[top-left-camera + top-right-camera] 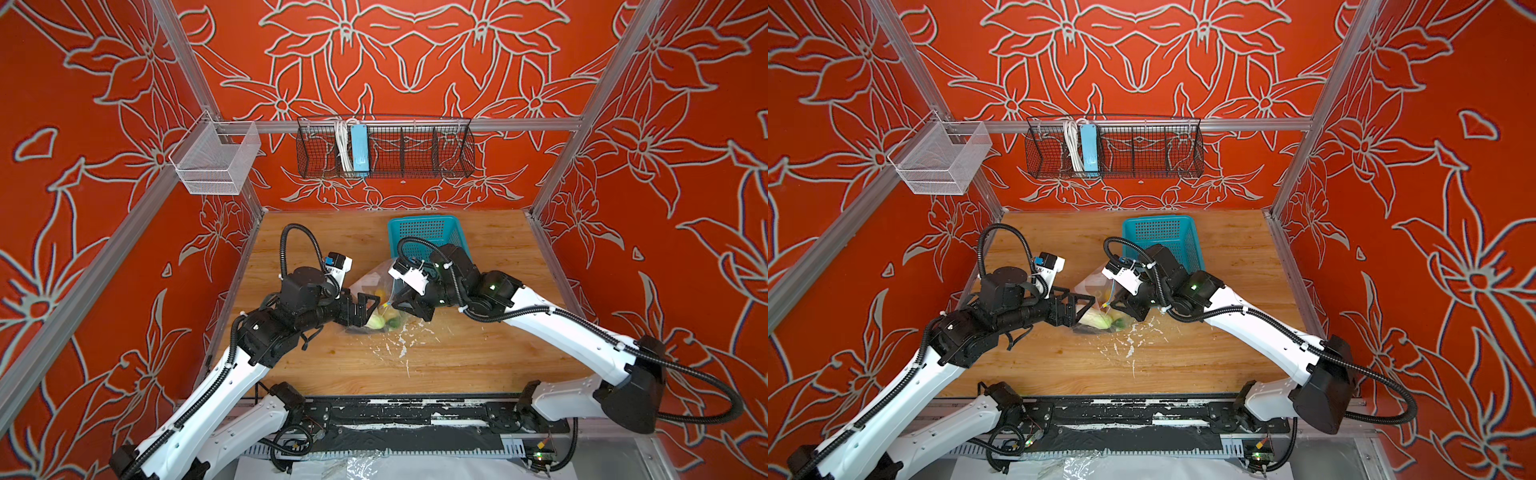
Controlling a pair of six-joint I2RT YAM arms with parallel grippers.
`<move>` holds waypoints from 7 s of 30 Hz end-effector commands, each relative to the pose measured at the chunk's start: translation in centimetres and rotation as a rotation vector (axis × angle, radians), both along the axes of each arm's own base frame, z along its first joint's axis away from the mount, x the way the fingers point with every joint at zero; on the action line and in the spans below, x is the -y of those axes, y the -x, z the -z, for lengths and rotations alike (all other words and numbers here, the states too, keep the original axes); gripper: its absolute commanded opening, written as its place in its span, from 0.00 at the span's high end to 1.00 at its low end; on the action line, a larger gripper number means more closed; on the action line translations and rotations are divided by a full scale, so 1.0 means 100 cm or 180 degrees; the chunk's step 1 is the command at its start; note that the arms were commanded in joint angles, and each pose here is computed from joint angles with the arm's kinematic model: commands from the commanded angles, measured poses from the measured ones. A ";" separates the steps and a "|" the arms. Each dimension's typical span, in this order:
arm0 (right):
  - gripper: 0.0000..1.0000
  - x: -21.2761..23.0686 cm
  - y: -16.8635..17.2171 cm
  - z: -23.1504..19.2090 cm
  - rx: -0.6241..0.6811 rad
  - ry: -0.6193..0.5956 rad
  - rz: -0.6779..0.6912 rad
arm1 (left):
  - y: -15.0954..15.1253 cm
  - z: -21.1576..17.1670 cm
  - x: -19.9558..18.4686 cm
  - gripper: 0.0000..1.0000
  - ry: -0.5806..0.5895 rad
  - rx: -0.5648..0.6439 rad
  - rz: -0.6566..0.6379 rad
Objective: Place the food in the zip-top bag and seal the zipper
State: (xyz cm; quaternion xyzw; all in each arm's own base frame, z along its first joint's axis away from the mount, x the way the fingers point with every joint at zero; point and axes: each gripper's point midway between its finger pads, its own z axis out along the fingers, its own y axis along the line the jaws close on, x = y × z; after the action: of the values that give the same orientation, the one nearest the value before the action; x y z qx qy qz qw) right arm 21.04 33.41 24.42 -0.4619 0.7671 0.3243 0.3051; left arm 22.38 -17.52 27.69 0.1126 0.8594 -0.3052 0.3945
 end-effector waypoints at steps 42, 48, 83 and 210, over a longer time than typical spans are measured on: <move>1.00 -0.028 -0.027 -0.056 -0.0534 -0.0927 0.0222 | 0.019 0.001 0.007 0.02 -0.0199 0.0671 0.0647; 1.00 -0.030 -0.028 -0.059 -0.0609 -0.1011 0.0219 | 0.006 -0.005 -0.004 0.05 -0.0378 0.0908 0.0424; 1.00 -0.039 -0.032 -0.057 -0.0789 -0.1167 0.0155 | -0.028 -0.015 0.010 0.77 -0.0483 0.0888 0.0368; 1.00 -0.065 -0.070 -0.072 0.1371 0.0390 -0.0959 | -0.038 -0.070 -0.065 1.00 -0.0785 0.1290 -0.0827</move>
State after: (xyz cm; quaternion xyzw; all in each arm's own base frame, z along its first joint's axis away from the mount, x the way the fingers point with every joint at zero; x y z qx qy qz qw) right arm 26.48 40.90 33.02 -0.6553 0.5923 0.2478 0.3979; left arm 25.81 -13.30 32.48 0.1492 0.8157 -0.1475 0.5392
